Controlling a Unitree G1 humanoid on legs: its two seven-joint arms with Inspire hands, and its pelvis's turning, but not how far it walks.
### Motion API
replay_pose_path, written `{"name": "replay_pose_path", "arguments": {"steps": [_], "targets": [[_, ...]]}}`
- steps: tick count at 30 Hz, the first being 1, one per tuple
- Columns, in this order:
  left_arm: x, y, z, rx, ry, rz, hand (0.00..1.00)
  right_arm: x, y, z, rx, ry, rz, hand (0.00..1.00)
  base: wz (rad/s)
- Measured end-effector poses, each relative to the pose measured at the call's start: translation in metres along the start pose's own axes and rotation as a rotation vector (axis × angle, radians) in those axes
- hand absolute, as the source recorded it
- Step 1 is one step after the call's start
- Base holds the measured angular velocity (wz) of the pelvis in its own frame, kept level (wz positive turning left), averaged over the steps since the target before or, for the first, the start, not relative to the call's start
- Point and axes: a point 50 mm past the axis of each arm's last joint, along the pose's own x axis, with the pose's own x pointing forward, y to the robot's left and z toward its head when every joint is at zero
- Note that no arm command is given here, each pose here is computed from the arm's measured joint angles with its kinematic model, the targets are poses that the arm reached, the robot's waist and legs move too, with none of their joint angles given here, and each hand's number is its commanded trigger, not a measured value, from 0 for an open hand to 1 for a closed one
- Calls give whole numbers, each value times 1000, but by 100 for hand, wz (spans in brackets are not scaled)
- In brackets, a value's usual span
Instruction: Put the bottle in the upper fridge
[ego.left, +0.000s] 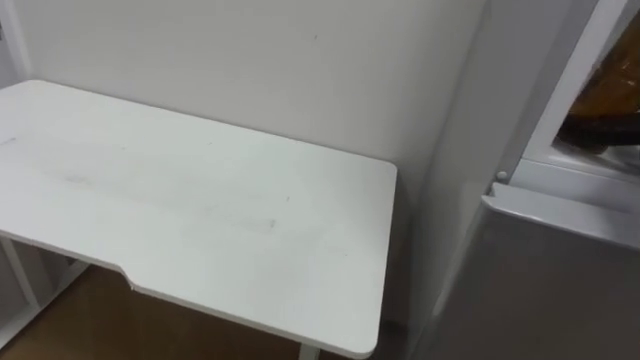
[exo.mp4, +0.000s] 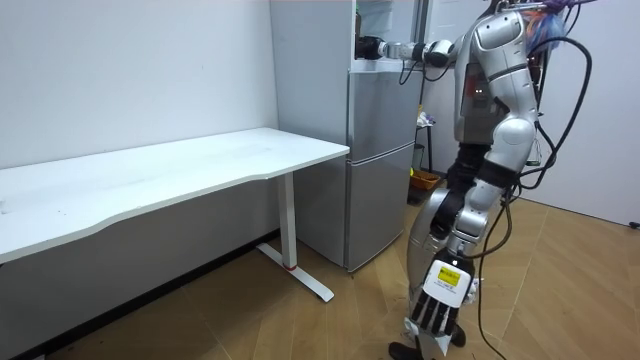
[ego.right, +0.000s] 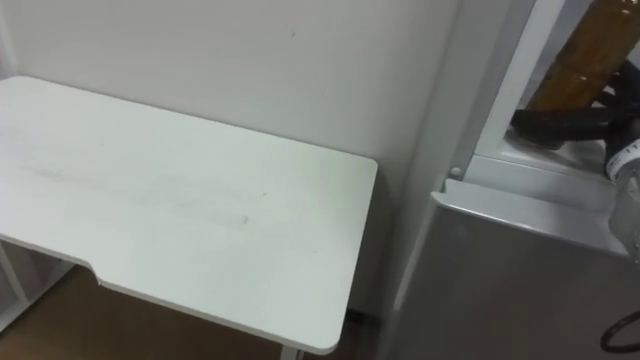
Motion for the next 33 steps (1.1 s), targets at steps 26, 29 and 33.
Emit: {"name": "replay_pose_path", "arguments": {"steps": [26,29,33], "targets": [[-1,2,-7,-80,30,29,0,-2,10,21,53,-73,70,0,-2],[-1,2,-8,-80,32,28,0,-2,6,23,76,-72,63,0,0],[-1,2,-9,-80,34,28,0,-2,6,21,75,-62,63,0,-5]]}}
